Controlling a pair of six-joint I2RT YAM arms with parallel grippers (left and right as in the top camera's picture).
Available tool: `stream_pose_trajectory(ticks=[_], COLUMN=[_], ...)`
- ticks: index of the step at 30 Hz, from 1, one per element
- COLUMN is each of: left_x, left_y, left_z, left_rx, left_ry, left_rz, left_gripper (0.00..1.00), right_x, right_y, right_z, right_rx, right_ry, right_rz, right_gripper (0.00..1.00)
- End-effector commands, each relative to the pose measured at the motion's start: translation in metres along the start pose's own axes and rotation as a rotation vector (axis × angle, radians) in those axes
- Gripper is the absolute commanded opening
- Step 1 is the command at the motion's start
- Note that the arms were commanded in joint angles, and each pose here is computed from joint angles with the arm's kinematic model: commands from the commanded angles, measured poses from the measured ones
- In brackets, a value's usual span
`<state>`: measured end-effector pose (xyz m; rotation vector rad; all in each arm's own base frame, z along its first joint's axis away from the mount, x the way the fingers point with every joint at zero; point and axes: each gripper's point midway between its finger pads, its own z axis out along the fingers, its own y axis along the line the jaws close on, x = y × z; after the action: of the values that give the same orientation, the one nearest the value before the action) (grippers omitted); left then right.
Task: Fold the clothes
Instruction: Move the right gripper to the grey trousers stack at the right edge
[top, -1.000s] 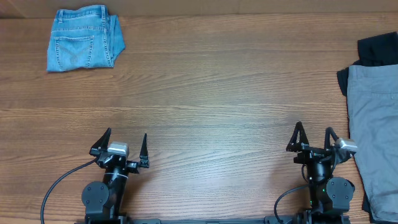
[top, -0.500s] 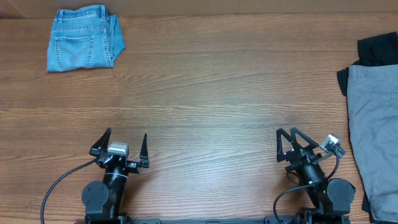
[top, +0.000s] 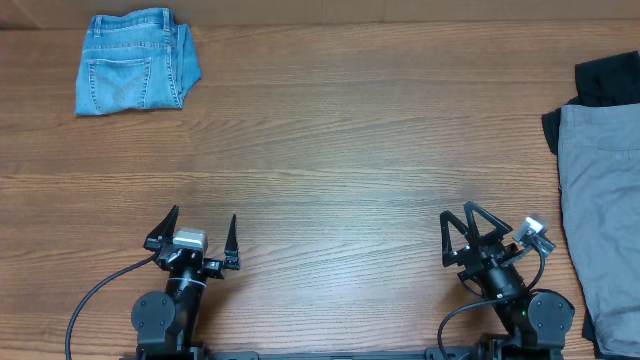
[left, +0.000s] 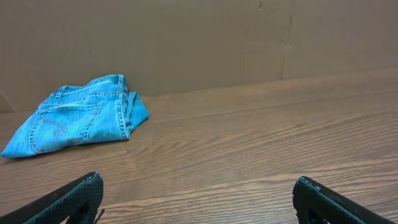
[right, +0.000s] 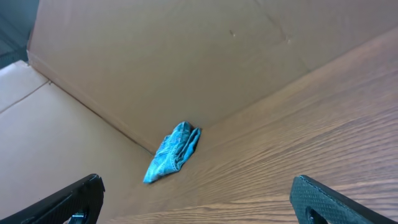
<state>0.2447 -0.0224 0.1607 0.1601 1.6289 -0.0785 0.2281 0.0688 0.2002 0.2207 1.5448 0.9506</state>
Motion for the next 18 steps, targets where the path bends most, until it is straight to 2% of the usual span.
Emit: stream_pose_trajectory(ticks=[1,12,18], left_x=[0.000,0.000,0.000], left_y=[0.000,0.000,0.000], left_z=[0.000,0.000,0.000], left_rx=[-0.004,-0.004,-0.004], left_ry=[-0.008,-0.008,-0.008], left_rz=[0.018,0.018,0.018], left_gripper=[1.00,1.00,1.00], right_x=[-0.008,-0.022,-0.026], right_y=[0.005,0.003,-0.007], right_z=[-0.001,0.009,0.024], right_rx=[-0.001,0.068,0.132], right_ry=[-0.026,0.012,0.082], right_rz=[-0.055,-0.124,-0.119], right_gripper=[1.00,1.00,1.00])
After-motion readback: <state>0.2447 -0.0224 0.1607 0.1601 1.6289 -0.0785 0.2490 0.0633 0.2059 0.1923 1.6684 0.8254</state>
